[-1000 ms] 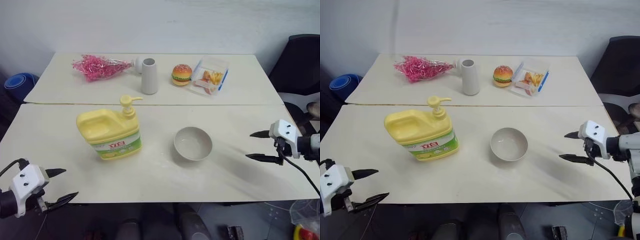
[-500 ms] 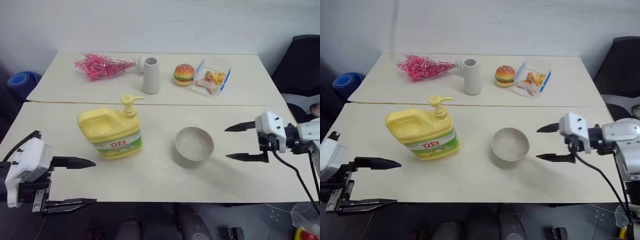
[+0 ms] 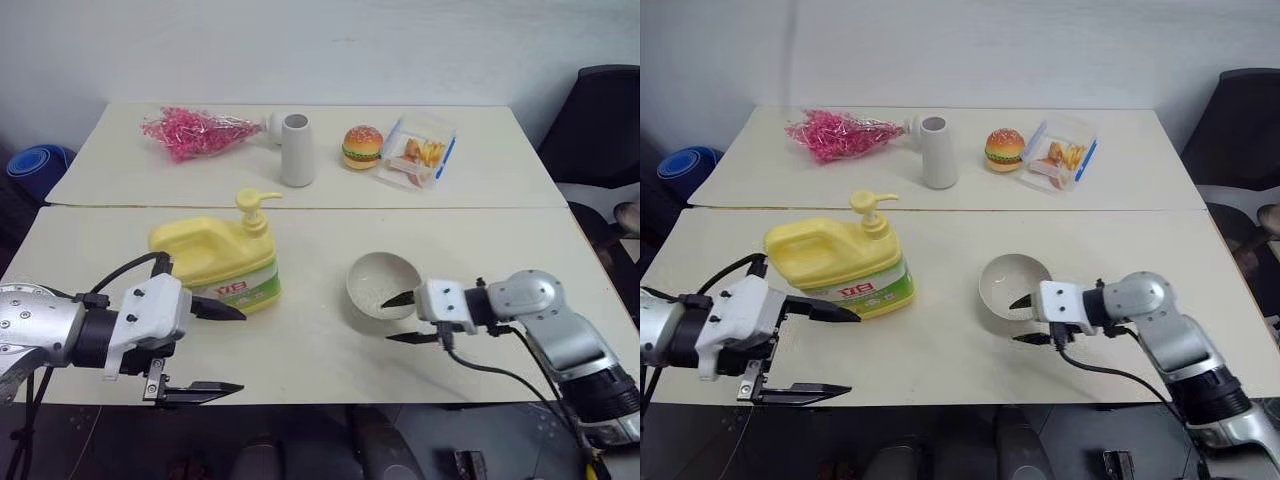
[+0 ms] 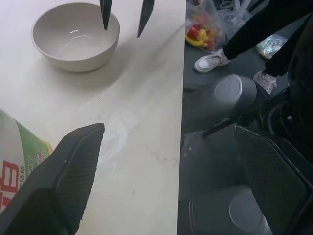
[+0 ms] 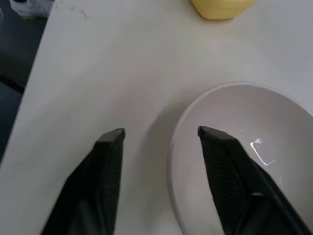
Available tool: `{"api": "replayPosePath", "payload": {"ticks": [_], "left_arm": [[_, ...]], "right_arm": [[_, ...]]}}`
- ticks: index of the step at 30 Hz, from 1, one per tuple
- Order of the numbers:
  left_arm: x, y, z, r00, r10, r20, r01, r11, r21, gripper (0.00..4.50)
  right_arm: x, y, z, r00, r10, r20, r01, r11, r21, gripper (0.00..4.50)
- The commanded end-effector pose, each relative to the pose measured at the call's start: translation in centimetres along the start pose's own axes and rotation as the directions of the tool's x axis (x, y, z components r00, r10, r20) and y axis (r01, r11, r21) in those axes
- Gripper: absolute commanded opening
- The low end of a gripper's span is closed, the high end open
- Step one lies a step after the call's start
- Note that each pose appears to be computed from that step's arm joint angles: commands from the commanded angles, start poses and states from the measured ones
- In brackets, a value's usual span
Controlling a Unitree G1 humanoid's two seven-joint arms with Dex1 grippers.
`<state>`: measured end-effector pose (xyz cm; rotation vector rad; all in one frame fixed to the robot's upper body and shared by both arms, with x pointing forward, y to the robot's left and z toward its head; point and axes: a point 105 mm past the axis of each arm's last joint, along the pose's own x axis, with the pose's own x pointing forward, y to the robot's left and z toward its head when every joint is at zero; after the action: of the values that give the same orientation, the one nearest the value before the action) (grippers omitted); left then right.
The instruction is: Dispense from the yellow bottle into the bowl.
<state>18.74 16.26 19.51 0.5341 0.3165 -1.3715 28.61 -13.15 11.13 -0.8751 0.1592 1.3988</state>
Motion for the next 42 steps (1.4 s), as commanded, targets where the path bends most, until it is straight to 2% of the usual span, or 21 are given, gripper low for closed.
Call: {"api": "replayPosePath", "payload": {"ticks": [1, 7, 18, 21, 25, 26, 30, 33, 42], "left_arm": [[0.0, 0.2, 0.5, 1.0, 0.002, 0.001, -0.002, 0.999, 0.045, 4.5], [-0.2, 0.4, 0.8, 1.0, 0.007, 0.005, -0.008, 0.998, 0.061, 4.5], [-0.3, 0.5, 1.2, 1.0, 0.019, 0.0, -0.019, 0.997, 0.081, 4.5], [-0.3, 0.4, 1.4, 1.0, 0.02, 0.0, -0.02, 0.996, 0.086, 4.5], [-0.4, 0.4, 1.5, 1.0, 0.025, 0.004, -0.025, 0.996, 0.088, 4.5], [-0.4, 0.4, 1.5, 1.0, 0.027, 0.005, -0.027, 0.996, 0.087, 4.5], [-0.4, 0.5, 1.6, 0.999, 0.037, 0.011, -0.038, 0.996, 0.084, 4.5], [-0.9, 1.0, 2.0, 0.996, 0.076, 0.036, -0.078, 0.994, 0.076, 4.5], [-6.1, 4.8, 7.6, 0.915, 0.277, 0.293, -0.288, 0.958, -0.006, 4.5]], "right_arm": [[0.3, -0.8, 0.1, 1.0, 0.017, -0.01, -0.017, 0.996, -0.084, 2.16], [0.8, -1.0, -0.7, 0.994, 0.101, -0.038, -0.105, 0.985, -0.135, 2.16], [1.5, -1.3, -2.2, 0.987, 0.155, -0.049, -0.161, 0.974, -0.16, 2.16], [1.8, -1.3, -2.7, 0.983, 0.177, -0.055, -0.184, 0.968, -0.171, 1.56], [1.8, -1.2, -2.6, 0.976, 0.212, -0.044, -0.216, 0.959, -0.182, 0.21], [1.8, -1.2, -2.5, 0.975, 0.219, -0.039, -0.223, 0.957, -0.183, 0.02], [1.6, -1.1, -2.2, 0.973, 0.23, -0.027, -0.231, 0.954, -0.189, 0.02], [1.4, -2.1, -1.3, 0.981, 0.196, -0.014, -0.195, 0.961, -0.197, 0.02], [-0.8, -6.0, 5.5, 0.972, 0.23, 0.042, -0.211, 0.941, -0.266, 0.02]]}}
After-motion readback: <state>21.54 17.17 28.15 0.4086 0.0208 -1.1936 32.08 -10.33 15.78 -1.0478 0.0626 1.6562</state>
